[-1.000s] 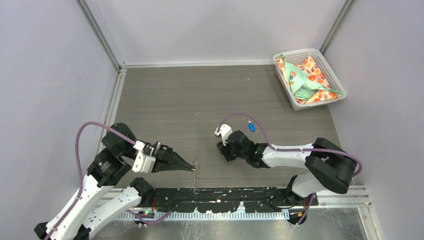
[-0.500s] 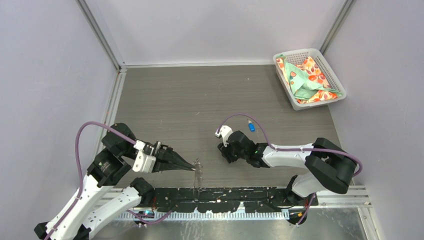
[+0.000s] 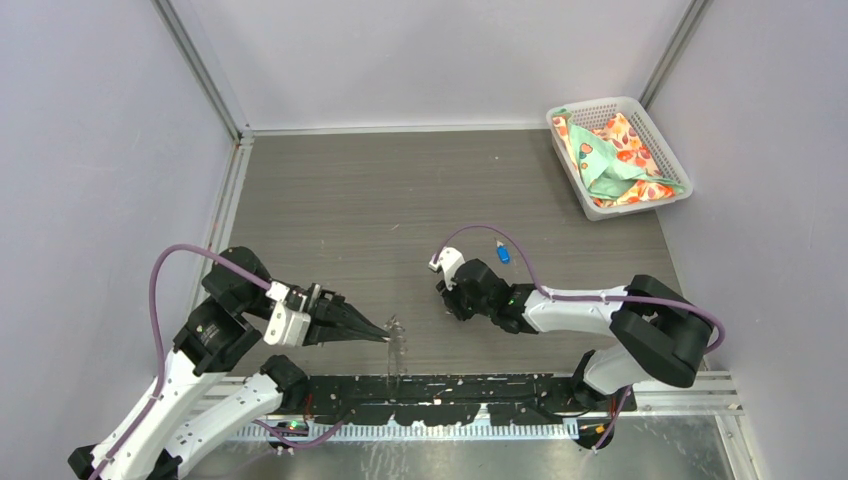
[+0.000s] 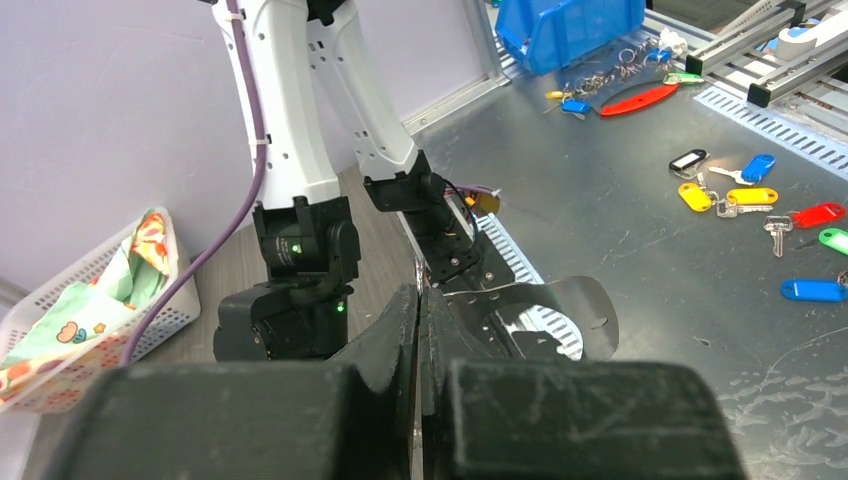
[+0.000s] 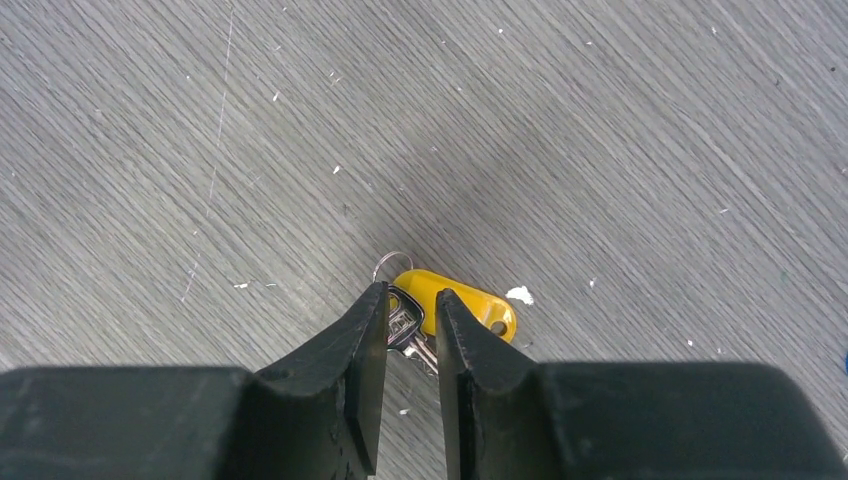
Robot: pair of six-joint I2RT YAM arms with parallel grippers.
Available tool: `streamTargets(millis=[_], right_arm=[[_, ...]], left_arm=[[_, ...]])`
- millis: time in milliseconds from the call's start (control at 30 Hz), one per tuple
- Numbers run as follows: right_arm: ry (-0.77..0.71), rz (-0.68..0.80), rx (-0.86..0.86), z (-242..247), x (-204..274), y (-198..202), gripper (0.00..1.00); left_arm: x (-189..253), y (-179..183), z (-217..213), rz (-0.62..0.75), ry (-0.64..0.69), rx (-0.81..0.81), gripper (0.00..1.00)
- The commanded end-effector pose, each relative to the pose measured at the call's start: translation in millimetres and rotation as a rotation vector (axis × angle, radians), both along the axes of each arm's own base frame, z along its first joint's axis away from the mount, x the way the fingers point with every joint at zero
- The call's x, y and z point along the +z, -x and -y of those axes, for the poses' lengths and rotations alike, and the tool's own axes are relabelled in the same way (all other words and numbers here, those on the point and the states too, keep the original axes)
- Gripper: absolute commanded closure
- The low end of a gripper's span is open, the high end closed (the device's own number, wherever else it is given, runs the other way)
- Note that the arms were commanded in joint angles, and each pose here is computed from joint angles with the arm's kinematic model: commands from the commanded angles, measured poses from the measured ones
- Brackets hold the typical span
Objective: Put the keys on the keyring
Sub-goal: Pick up the key from the center of the board.
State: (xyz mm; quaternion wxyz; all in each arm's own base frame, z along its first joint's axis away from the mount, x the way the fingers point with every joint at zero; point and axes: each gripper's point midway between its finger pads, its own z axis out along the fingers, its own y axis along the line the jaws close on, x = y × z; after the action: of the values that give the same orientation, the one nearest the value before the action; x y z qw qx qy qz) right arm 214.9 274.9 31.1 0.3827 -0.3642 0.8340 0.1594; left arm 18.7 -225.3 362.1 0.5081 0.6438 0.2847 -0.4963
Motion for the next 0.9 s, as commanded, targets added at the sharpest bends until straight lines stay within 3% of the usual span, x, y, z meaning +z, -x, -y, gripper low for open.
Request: streamTargets(millis=[0,233,533,867], right_arm=[[-0.042,0.030,-0.003,-13,14,-10,0.69],[-0.055,0.024,0.008,-17,15,-5,0.50],[-0.073,0.035,0.012,-19,23,-5,0.50],[-0.042,0.031,-0.018,-20,7,-11,0.60]], left_arm=[[17,5,-4,0.033,0.035,0.006,1.00],[15,5,-5,0.040,0.032,0.009,1.00],[16,4,-5,0.044,0.033,0.012,1.00],[18,2,-4,0.045,0.035,0.017,1.00]])
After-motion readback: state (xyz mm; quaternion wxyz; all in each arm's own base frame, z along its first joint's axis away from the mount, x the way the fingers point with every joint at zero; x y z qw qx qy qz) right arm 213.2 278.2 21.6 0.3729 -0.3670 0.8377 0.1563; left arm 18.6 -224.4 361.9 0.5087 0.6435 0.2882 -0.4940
